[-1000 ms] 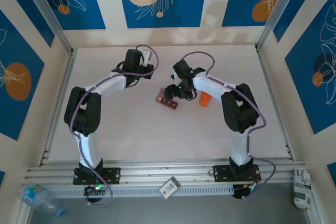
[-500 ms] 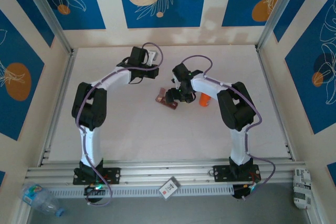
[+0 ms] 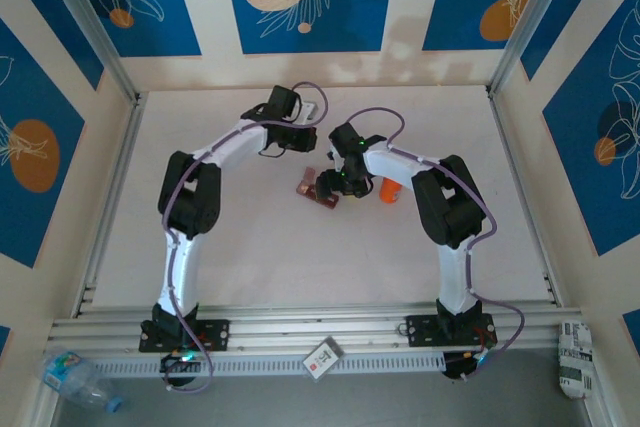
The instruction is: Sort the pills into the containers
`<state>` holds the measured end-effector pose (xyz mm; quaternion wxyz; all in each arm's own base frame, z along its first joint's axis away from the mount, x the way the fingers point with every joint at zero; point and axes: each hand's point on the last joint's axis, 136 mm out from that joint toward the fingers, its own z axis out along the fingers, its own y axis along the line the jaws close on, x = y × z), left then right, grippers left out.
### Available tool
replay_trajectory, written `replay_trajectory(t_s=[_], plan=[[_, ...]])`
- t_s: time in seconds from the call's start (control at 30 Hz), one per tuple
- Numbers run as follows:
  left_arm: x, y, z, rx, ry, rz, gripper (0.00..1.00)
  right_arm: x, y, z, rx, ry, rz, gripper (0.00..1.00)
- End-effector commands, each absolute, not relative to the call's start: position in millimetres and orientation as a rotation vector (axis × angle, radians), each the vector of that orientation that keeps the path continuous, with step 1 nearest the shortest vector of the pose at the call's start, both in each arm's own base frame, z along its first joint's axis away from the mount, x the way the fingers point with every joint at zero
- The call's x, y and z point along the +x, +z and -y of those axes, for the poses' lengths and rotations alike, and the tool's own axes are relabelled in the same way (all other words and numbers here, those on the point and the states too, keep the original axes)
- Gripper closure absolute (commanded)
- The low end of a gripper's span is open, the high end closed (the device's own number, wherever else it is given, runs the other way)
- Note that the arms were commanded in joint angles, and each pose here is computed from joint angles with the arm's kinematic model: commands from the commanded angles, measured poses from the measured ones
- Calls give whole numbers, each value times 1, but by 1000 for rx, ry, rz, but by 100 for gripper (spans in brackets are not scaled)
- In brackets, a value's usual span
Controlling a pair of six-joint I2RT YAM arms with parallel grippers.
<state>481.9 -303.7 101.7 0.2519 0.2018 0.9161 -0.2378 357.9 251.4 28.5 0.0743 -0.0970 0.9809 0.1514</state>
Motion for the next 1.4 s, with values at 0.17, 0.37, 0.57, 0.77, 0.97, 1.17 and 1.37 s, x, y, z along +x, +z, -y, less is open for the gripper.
replay_trajectory(t_s=[0.17,0.37,0.57,0.77,0.97,1.17,1.37], plan=[[465,82,312,648,-636,-2610,100,346,4,-237,-249,388,-3017,23],[456,73,310,685,-627,-2667,100,345,2,-236,-236,383,-3021,23],[447,70,307,709,-622,-2700,100,345,-1,-234,-223,378,-3029,23],[439,71,307,740,-635,-2717,100,345,-3,-233,-211,374,-3037,24],[430,75,307,767,-651,-2736,100,343,-6,-232,-203,369,-3044,24],[423,80,305,771,-662,-2749,100,343,-9,-230,-194,361,-3050,24],[414,89,304,761,-681,-2745,100,342,-11,-228,-184,357,-3054,24]])
